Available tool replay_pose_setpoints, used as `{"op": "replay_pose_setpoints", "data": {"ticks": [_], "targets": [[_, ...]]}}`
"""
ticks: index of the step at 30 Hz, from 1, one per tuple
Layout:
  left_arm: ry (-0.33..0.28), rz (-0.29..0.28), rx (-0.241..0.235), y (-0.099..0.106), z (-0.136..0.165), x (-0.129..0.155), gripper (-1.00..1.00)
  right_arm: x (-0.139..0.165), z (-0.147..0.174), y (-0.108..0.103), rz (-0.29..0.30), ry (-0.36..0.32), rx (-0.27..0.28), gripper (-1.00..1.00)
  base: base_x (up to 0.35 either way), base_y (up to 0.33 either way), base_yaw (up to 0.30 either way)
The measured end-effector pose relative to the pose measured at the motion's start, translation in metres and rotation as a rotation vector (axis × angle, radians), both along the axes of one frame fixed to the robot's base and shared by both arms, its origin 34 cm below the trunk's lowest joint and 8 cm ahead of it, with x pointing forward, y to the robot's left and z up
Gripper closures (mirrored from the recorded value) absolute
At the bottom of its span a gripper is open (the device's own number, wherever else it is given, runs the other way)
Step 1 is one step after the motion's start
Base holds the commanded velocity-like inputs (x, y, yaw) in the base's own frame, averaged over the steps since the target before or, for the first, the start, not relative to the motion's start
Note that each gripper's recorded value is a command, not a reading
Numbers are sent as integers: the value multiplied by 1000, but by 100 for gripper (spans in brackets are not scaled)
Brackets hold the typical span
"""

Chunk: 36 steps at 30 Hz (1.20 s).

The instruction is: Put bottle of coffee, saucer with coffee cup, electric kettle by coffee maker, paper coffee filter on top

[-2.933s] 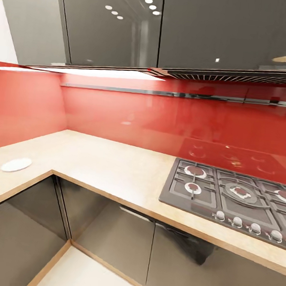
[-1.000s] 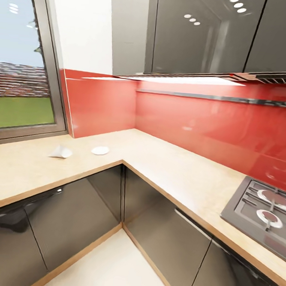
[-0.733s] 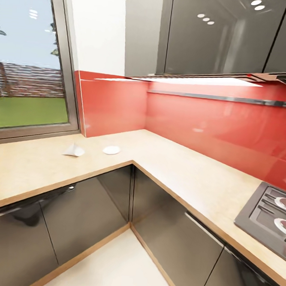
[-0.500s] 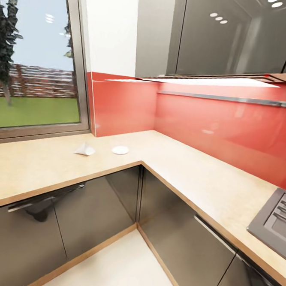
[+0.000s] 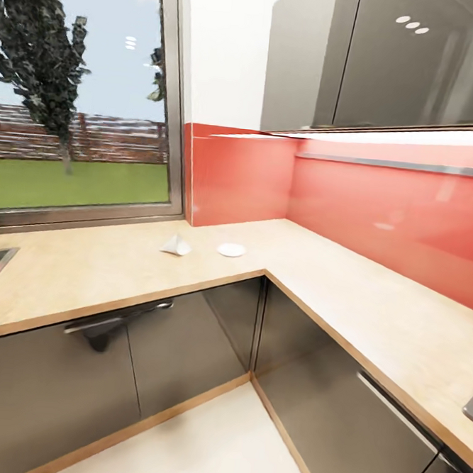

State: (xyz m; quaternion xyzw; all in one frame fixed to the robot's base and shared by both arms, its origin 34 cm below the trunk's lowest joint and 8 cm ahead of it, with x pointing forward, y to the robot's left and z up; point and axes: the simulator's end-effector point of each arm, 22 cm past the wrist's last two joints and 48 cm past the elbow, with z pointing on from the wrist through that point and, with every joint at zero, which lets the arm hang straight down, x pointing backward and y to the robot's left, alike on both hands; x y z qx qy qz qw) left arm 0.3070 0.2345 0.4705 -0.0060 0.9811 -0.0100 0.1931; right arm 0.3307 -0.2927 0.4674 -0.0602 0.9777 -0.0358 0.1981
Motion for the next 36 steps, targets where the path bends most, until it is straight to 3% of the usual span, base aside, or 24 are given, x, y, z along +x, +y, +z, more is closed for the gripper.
{"op": "replay_pose_setpoints", "data": {"ticks": [15,36], "targets": [[0,0,0,0,0,0,-100,0,0,0,-1,0,-1,-100,0,0,287],[0,0,0,0,0,0,-100,-2,0,0,0,3,1,-100,0,-71,207]]}}
